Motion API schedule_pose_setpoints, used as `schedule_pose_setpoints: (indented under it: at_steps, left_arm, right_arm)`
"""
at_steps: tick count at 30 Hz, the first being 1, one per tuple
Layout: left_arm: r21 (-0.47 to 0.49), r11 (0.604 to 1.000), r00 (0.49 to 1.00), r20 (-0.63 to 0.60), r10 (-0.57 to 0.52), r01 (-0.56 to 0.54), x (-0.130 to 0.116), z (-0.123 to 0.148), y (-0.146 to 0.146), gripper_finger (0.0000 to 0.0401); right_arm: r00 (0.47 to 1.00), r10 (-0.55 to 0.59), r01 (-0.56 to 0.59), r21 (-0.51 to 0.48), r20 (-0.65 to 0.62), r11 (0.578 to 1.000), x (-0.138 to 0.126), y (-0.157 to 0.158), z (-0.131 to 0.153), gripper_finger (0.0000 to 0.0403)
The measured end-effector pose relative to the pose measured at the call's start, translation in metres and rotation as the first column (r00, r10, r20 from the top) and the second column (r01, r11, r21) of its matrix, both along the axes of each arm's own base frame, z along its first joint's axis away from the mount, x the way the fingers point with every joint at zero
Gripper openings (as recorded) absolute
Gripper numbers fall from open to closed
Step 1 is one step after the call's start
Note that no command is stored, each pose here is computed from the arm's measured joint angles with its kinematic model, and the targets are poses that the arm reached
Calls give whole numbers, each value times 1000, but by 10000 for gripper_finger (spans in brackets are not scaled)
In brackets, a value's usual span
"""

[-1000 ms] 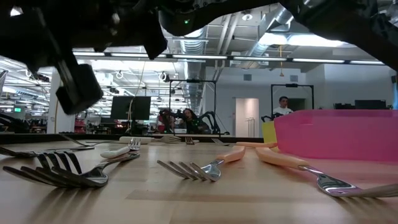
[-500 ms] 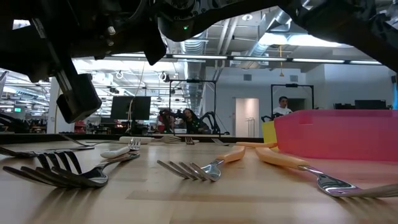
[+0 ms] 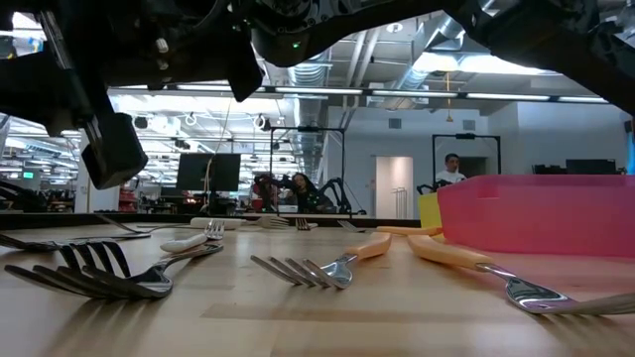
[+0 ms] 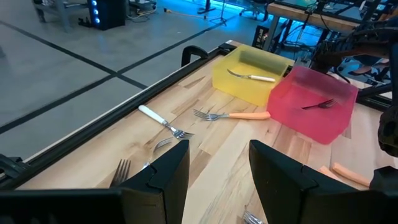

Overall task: Sort silverware by color (type)
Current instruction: Put the white fork into the yellow bin

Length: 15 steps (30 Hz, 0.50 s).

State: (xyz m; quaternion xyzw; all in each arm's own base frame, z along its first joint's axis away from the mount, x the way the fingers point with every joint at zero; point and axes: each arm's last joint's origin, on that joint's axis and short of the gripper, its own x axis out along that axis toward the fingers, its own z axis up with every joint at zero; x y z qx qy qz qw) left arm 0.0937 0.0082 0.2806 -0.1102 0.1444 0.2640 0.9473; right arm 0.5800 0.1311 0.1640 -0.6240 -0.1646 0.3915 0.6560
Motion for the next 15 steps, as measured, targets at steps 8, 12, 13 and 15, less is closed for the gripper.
schedule_pose_setpoints:
  at_steps: [8, 12, 13, 15]
  left_arm:
    - [4, 1000, 1000, 0, 5, -5, 0, 0, 0, 151]
    - [4, 1000, 1000, 0, 5, -5, 0, 0, 0, 151]
    - [4, 1000, 1000, 0, 5, -5, 0, 0, 0, 151]
    - [4, 1000, 1000, 0, 5, -5, 0, 0, 0, 151]
  right_arm:
    - [1000, -3, 3, 12, 13, 1000, 1, 0, 2, 190]
    - [999, -26, 24, 61, 33, 998, 2, 0, 8, 190]
    - [998, -44, 41, 77, 36, 996, 3, 0, 10, 190]
    - [996, -77, 71, 107, 51, 992, 4, 0, 15, 190]
